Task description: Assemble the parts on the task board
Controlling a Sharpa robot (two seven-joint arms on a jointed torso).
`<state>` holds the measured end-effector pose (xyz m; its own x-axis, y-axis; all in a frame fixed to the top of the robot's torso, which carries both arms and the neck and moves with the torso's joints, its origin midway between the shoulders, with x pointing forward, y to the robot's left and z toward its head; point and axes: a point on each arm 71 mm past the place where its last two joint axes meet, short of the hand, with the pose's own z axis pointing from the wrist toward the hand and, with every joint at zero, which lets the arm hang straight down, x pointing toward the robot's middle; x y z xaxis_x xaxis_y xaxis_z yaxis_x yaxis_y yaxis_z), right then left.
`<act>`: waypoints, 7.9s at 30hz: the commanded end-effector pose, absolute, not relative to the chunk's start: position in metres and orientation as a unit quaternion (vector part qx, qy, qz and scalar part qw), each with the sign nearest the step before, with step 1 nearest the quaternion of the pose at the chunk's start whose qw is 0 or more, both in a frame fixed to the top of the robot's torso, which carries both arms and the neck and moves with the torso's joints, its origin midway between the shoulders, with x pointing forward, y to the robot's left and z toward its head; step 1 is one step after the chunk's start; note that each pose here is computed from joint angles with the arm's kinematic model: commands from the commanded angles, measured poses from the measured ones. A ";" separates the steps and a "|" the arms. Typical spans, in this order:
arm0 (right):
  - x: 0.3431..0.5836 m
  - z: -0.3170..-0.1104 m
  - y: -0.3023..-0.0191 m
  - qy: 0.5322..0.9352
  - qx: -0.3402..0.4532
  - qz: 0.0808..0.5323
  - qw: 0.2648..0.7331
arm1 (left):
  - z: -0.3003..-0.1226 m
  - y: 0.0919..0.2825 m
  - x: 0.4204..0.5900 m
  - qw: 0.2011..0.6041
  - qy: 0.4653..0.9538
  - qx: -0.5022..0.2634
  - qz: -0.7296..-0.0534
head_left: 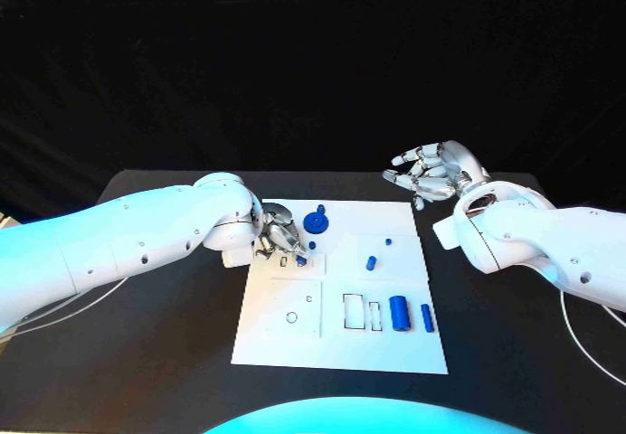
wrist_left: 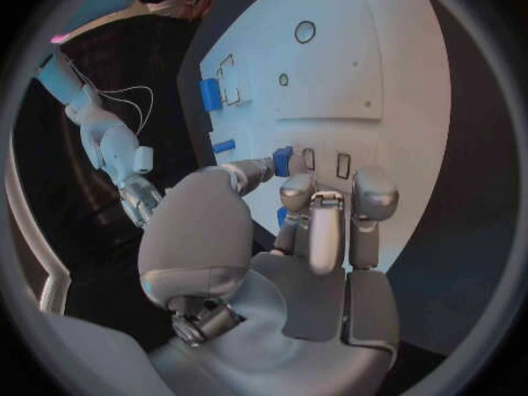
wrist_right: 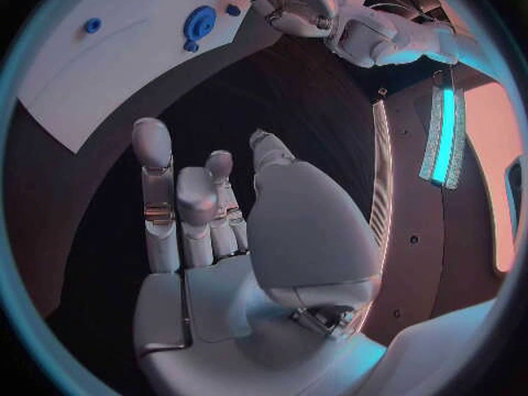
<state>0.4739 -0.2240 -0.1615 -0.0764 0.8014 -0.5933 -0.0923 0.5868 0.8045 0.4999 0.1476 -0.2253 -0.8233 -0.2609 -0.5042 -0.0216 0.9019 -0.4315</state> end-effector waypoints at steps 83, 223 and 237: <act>0.474 -0.169 -0.221 0.650 0.270 0.362 0.611 | -0.245 0.144 0.492 0.301 0.938 -0.034 -0.172; 0.474 -0.178 -0.224 0.658 0.272 0.364 0.601 | -0.195 0.183 0.572 0.373 0.914 -0.096 -0.128; 0.474 -0.178 -0.222 0.658 0.271 0.365 0.601 | -0.204 0.178 0.572 0.355 0.920 -0.100 -0.129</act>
